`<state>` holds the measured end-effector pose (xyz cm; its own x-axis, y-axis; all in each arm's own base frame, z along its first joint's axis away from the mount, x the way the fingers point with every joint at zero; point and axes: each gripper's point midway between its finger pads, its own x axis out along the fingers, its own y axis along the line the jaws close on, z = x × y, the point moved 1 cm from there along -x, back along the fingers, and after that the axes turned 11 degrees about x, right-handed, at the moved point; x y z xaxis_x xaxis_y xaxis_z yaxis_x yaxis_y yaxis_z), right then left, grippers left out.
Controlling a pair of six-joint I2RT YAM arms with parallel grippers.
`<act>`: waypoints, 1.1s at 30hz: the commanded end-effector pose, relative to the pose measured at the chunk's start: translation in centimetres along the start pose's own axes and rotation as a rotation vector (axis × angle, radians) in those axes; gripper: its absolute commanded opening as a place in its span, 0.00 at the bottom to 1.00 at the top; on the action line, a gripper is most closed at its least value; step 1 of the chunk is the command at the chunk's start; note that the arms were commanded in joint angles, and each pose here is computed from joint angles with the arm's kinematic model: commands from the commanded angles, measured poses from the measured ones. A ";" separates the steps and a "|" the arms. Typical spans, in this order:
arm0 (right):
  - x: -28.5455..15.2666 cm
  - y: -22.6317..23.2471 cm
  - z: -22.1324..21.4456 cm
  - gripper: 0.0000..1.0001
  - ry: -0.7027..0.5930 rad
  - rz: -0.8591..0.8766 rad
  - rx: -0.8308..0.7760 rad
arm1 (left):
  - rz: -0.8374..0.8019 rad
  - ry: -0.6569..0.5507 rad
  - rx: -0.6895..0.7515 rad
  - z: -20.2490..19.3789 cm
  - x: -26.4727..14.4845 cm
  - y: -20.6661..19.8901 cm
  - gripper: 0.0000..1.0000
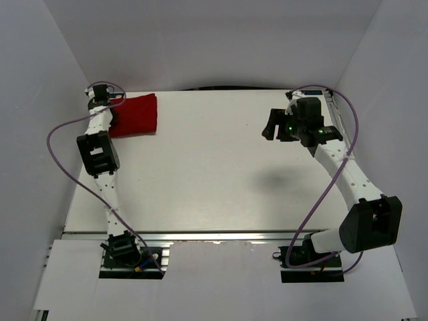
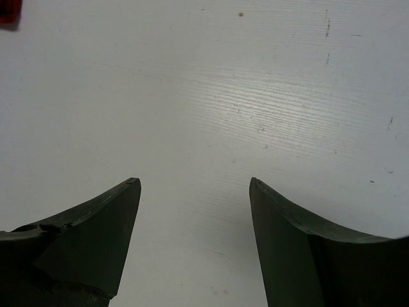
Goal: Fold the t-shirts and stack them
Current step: Put the neatly folded tshirt into the corner of the board with the left arm
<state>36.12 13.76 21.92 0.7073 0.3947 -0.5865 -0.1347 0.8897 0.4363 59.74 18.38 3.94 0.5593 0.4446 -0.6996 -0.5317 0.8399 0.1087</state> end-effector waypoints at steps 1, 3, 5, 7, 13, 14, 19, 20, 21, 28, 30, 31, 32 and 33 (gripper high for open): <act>-0.6 1.2 0.8 0.75 -0.020 0.035 -0.022 | 0.037 0.065 0.007 -1.3 1.5 2.9 0.00; -0.6 1.2 0.5 0.75 -0.015 0.033 -0.027 | 0.008 0.044 -0.021 -0.7 2.3 3.4 0.00; -0.5 1.2 0.2 0.75 -0.011 0.030 -0.028 | -0.020 0.027 -0.024 -0.1 2.6 3.4 0.00; -0.4 1.1 0.0 0.75 -0.007 0.028 -0.028 | -0.027 -0.005 -0.025 1.0 3.0 3.4 0.00; -0.1 0.8 -1.0 0.75 0.020 0.014 -0.040 | -0.022 -0.065 -0.044 2.5 3.9 4.5 0.00; 0.0 0.7 -1.1 0.75 0.023 0.010 -0.040 | -0.037 -0.080 -0.054 2.9 4.0 4.4 0.00; 0.7 0.0 -2.4 0.75 0.054 -0.009 -0.036 | -0.083 -0.126 -0.047 4.3 3.6 4.0 0.12; 0.9 -0.1 -2.8 0.75 0.065 -0.012 -0.035 | -0.089 -0.130 -0.043 4.3 3.6 4.0 0.13; 0.9 0.0 -2.9 0.75 0.067 -0.008 -0.037 | -0.092 -0.147 -0.041 4.8 3.3 4.0 0.18; 1.1 0.4 -3.4 0.75 0.067 0.000 -0.043 | -0.113 -0.205 -0.038 7.6 -0.1 4.4 0.91; 1.0 0.7 -3.2 0.75 0.057 0.008 -0.051 | -0.142 -0.245 -0.052 8.8 -2.3 4.3 0.98; 1.0 0.8 -3.2 0.75 0.056 0.011 -0.056 | -0.146 -0.260 -0.054 9.4 -3.1 4.5 0.98; 1.0 0.9 -3.1 0.75 0.051 0.015 -0.060 | -0.151 -0.283 -0.054 10.1 -4.0 4.5 0.98; 0.9 1.0 -2.9 0.75 0.044 0.018 -0.062 | -0.156 -0.307 -0.058 11.2 -5.8 4.8 0.98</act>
<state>34.23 15.55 18.81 0.6410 0.4143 -0.6461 -0.1574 0.8949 0.4177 60.67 23.35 5.03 0.6796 0.3803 -0.6274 -0.4774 0.8785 0.0154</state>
